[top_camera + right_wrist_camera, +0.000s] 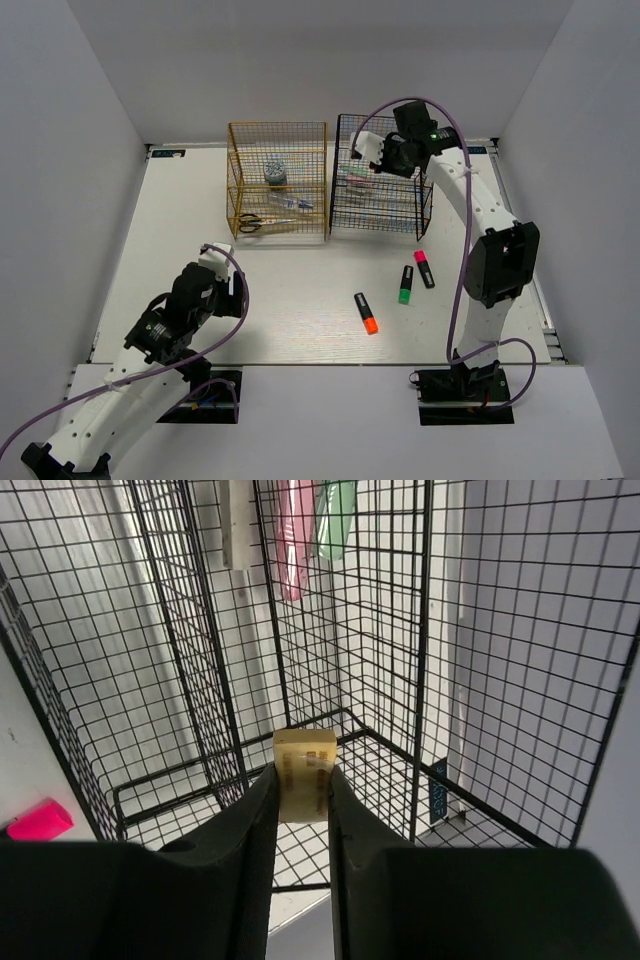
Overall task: Sort the stationery into containers
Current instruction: Place the stationery in the storage box.
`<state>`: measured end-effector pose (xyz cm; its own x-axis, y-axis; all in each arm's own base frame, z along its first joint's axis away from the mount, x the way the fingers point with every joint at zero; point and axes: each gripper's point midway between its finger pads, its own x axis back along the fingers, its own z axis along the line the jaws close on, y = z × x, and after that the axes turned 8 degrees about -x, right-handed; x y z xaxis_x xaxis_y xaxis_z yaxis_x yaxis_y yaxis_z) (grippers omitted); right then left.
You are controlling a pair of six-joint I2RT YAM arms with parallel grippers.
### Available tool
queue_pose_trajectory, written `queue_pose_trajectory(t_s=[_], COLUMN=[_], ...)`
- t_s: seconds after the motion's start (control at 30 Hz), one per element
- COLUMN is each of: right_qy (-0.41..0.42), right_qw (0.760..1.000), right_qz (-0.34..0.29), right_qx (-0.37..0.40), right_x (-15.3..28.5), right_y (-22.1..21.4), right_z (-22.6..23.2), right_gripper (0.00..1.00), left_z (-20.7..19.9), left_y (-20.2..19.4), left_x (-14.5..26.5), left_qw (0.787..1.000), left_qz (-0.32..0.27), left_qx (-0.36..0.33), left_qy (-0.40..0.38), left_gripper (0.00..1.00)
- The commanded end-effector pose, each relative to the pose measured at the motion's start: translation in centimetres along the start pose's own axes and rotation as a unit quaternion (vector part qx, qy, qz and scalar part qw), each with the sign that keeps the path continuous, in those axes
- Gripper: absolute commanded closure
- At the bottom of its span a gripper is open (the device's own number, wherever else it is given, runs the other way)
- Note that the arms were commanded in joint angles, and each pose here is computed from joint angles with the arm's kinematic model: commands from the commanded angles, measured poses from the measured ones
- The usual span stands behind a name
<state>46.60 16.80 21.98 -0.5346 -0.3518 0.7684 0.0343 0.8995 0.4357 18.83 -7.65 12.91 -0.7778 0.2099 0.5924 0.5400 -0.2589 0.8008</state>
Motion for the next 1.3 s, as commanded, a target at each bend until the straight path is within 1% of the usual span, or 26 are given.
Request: queue_pose_trajectory(t_s=[0.0, 0.13, 0.2, 0.23, 0.3, 0.37, 0.43, 0.57, 0.6, 0.63, 0.83, 0.87, 0.9, 0.93, 0.97, 1.0, 1.03, 1.07, 1.1, 1.13, 1.17, 1.2, 1.23, 1.27], right_qy=[0.009, 0.012, 0.008, 0.010, 0.005, 0.002, 0.000, -0.007, -0.008, -0.013, -0.023, -0.026, -0.031, -0.030, -0.030, -0.046, -0.054, -0.084, -0.113, -0.129, -0.113, -0.122, -0.066, -0.033], right_qw=[1.000, 1.000, 1.000, 1.000, 1.000, 1.000, 1.000, 1.000, 1.000, 1.000, 0.999, 0.999, 0.999, 0.999, 0.996, 0.994, 0.985, 0.976, 0.953, 0.929, 0.922, 0.905, 0.904, 0.900], right_qz=[-0.006, 0.001, 0.008, 0.011, 0.014, 0.014, 0.011, 0.008, 0.007, 0.008, 0.007, 0.005, -0.002, -0.007, -0.017, -0.033, -0.046, -0.044, -0.062, -0.059, -0.049, -0.064, -0.031, -0.023], right_qx=[0.015, 0.010, 0.007, 0.005, 0.000, -0.003, -0.010, -0.018, -0.018, -0.018, -0.028, -0.033, -0.034, -0.041, -0.080, -0.097, -0.157, -0.197, -0.273, -0.343, -0.367, -0.403, -0.422, -0.434], right_x=[-0.7, -1.3, -1.4, -1.7, -1.8, -1.7, -1.5, -0.9, -0.9, -0.8, -0.5, -0.4, 0.4, 0.8, 1.1, 3.1, 3.9, 4.9, 7.5, 7.5, 7.4, 9.7, 9.0, 9.0], right_y=[-0.3, -1.2, -1.8, -2.0, -2.4, -2.4, -2.3, -2.2, -2.2, -2.3, -2.5, -2.4, -2.0, -1.9, -1.4, -0.6, -0.4, -0.6, -0.5, -1.2, -2.1, -2.1, -3.2, -4.0], right_z=[-0.3, 0.1, 0.0, 0.2, -0.1, -0.2, -0.3, -0.6, -0.6, -0.8, -1.4, -1.4, -1.6, -1.6, -1.2, -1.4, -1.3, -1.9, -1.5, -0.8, 0.8, 1.2, 4.8, 6.8], right_gripper=[1.00, 1.00, 0.93, 0.88, 0.82, 0.80, 0.72, 0.69, 0.65, 0.63, 0.61, 0.64, 0.70, 0.83, 0.99, 1.00, 1.00, 1.00, 1.00, 1.00, 1.00, 1.00, 0.72, 0.52], left_z=[-0.3, -0.2, -0.3, -0.2, -0.2, -0.3, -0.2, -0.2, -0.2, -0.2, -0.2, -0.1, -0.2, -0.2, -0.4, -0.5, -0.7, -1.5, -1.8, -2.6, -3.7, -4.1, -5.7, -7.0], left_y=[0.2, 0.1, 0.0, 0.0, 0.1, 0.0, 0.1, 0.0, 0.1, 0.1, -0.1, 0.0, -0.1, -0.1, -0.1, -0.1, 0.0, 0.0, 0.1, 0.9, 0.8, 1.0, 1.4, 2.5], left_x=[-0.2, -0.2, -0.2, -0.2, -0.2, -0.2, -0.2, -0.3, -0.2, -0.2, -0.3, -0.2, -0.3, -0.3, -0.2, -0.3, -0.4, -0.4, -0.6, -0.4, -0.5, -0.8, -0.9, -0.6], left_qw=[1.000, 1.000, 1.000, 1.000, 1.000, 1.000, 1.000, 1.000, 1.000, 1.000, 1.000, 1.000, 1.000, 1.000, 1.000, 1.000, 1.000, 0.999, 0.999, 0.998, 0.995, 0.994, 0.989, 0.983], left_qz=[-0.004, -0.003, -0.001, -0.001, -0.003, 0.000, -0.003, 0.000, -0.001, -0.001, 0.003, -0.001, 0.002, 0.003, 0.000, 0.001, -0.001, -0.002, -0.001, -0.010, 0.001, 0.011, 0.021, 0.020], left_qx=[0.003, 0.003, 0.002, 0.003, 0.003, 0.003, 0.004, 0.004, 0.003, 0.004, 0.003, 0.004, 0.003, 0.003, 0.002, 0.002, 0.001, 0.000, 0.001, 0.007, 0.015, 0.023, 0.035, 0.056], left_qy=[-0.007, -0.005, -0.006, -0.006, -0.006, -0.006, -0.005, -0.004, -0.005, -0.005, -0.004, -0.002, -0.004, -0.004, -0.009, -0.014, -0.018, -0.040, -0.048, -0.069, -0.097, -0.103, -0.144, -0.175], left_gripper=[0.16, 0.16, 0.16, 0.16, 0.16, 0.16, 0.16, 0.16, 0.16, 0.16, 0.16, 0.16, 0.16, 0.19, 0.23, 0.29, 0.51, 0.67, 0.81, 0.93, 1.00, 1.00, 1.00, 0.99])
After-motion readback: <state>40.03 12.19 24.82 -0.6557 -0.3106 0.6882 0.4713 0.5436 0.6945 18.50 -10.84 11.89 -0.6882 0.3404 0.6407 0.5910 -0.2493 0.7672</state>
